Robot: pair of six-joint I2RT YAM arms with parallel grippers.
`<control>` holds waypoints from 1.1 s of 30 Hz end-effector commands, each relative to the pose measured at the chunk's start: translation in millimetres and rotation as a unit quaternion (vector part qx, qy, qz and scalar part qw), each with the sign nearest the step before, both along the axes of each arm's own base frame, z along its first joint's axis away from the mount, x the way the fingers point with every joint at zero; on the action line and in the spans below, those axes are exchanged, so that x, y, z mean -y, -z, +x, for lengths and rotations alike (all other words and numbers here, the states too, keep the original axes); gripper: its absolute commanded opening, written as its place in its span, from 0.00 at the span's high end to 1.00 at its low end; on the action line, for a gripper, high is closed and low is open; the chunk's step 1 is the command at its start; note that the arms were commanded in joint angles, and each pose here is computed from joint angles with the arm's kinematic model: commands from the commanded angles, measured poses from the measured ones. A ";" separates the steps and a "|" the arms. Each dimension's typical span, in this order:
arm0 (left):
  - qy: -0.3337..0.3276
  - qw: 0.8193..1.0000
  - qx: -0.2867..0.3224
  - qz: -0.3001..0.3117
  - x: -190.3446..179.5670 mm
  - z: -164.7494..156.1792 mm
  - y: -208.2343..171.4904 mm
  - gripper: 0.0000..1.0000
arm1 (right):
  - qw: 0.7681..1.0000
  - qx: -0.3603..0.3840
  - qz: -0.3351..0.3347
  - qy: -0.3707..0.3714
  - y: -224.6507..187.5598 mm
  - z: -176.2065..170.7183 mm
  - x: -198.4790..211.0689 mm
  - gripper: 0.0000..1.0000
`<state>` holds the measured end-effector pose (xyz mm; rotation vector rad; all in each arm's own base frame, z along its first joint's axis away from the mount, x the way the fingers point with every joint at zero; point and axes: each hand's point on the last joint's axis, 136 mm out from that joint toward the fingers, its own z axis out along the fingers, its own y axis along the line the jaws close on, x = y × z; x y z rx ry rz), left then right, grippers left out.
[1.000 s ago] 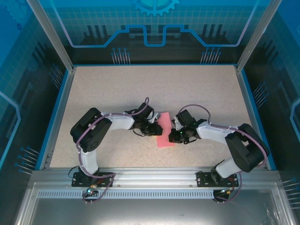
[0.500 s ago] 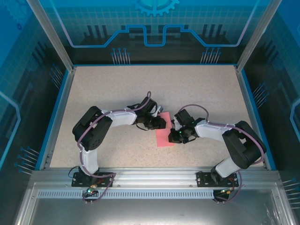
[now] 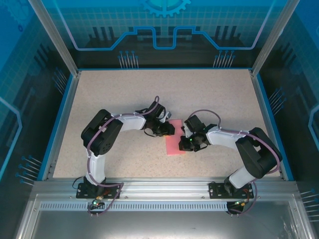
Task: Fold a paper plane with a square sheet of paper (fold left side to right side)
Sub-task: First fold the square sheet of paper in half at the center of the table.
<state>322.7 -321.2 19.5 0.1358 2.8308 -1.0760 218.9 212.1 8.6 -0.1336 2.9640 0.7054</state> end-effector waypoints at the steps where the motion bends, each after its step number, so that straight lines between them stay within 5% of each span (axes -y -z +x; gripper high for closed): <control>1: -0.048 0.997 0.005 0.052 -30.3 28.5 24.9 0.71 | 0.993 -0.064 -0.098 -0.004 33.3 -35.7 39.3 1.00; 27: -0.113 0.990 0.027 0.077 -61.3 125.9 24.8 0.70 | 0.994 -0.075 -0.078 -0.012 33.5 -43.9 35.2 1.00; 33: -0.108 0.992 0.052 0.047 -57.5 128.9 -7.2 0.69 | 0.999 -0.027 -0.005 -0.015 13.1 -24.8 9.0 0.97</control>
